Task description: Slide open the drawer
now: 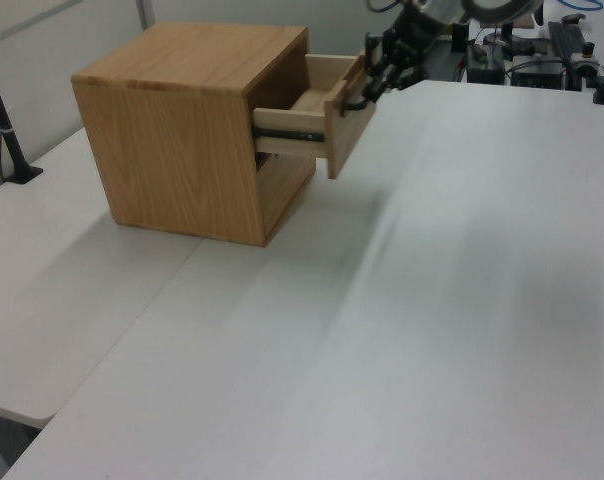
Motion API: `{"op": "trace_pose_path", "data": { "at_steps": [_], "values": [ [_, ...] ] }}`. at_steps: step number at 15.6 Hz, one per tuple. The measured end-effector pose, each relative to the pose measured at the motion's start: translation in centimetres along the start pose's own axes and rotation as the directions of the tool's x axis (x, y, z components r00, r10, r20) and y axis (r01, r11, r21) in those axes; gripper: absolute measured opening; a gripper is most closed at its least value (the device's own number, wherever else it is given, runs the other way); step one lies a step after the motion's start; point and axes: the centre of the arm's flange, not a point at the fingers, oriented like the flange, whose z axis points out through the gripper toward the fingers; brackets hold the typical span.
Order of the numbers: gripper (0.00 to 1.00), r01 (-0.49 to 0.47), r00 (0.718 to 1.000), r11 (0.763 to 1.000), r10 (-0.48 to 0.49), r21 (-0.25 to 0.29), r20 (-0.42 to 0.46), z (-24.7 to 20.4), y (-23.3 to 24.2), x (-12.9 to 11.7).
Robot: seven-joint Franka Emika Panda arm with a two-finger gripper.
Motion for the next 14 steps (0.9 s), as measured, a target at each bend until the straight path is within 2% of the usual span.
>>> {"op": "trace_pose_path", "data": {
  "at_steps": [4,9,14],
  "values": [
    [0.18,0.035,0.997,0.995,-0.028,-0.092,0.076,-2.4,2.4,-0.2],
    [0.19,0.063,0.992,0.988,-0.046,-0.141,0.119,-2.8,3.2,-0.5],
    [0.64,0.174,0.968,0.971,-0.138,-0.166,0.207,-4.3,3.2,-2.3]
  ]
}}
